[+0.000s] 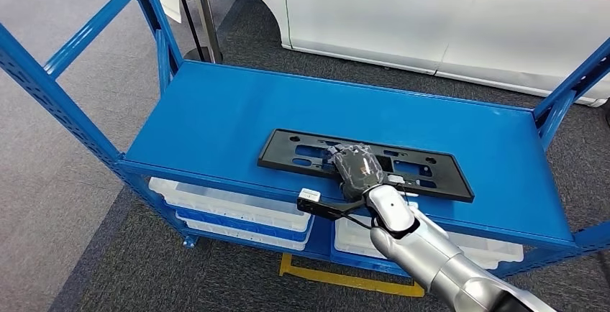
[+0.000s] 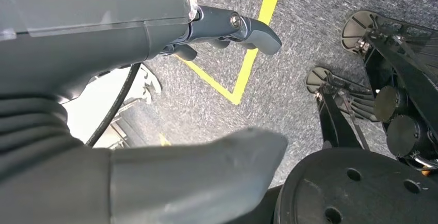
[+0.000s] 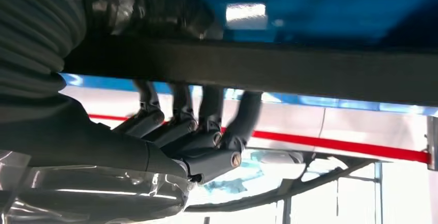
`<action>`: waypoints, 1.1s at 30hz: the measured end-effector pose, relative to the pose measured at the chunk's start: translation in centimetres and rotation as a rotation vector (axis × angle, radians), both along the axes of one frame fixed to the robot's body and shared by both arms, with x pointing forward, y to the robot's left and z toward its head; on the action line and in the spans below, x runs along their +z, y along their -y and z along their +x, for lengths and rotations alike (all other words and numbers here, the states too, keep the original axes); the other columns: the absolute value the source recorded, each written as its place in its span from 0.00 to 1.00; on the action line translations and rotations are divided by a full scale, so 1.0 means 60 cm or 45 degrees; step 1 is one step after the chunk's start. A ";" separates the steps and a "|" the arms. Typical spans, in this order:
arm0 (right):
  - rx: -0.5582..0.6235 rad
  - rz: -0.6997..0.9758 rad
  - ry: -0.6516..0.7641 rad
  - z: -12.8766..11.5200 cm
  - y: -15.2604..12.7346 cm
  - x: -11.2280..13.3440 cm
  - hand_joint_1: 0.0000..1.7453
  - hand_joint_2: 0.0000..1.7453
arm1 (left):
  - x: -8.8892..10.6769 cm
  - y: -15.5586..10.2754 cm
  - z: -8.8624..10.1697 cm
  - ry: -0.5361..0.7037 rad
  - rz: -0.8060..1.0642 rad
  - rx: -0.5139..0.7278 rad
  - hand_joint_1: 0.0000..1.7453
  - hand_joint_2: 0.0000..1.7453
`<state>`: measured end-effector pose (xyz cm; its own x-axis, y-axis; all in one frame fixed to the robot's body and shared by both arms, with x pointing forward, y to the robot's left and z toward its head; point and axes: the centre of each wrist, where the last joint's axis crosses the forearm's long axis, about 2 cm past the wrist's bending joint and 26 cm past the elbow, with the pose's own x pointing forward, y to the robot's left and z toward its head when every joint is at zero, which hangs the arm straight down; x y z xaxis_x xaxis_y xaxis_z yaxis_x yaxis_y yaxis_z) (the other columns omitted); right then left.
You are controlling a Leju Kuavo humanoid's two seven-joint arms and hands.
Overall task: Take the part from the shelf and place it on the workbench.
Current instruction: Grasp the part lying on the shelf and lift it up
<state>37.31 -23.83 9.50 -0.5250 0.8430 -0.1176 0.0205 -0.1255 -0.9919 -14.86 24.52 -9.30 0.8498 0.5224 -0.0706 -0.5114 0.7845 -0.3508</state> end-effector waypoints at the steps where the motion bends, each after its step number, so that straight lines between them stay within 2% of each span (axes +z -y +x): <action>1: -0.007 -0.011 -0.014 0.000 0.001 -0.001 0.00 1.00 | 0.000 -0.001 0.000 0.000 0.001 0.000 0.00 1.00; 12: -0.097 -0.144 -0.026 0.015 0.022 -0.001 0.00 1.00 | 0.000 -0.011 -0.002 0.005 -0.004 -0.012 0.00 1.00; 33: -0.136 -0.190 -0.020 0.022 0.027 -0.001 0.00 1.00 | 0.000 -0.016 -0.003 0.004 0.003 -0.007 0.00 1.00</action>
<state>38.64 -25.46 9.42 -0.4360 0.8678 -0.2382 -0.0163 -0.2723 -0.9621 -15.02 25.50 -9.33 0.8530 0.5177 -0.0665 -0.5057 0.7883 -0.3506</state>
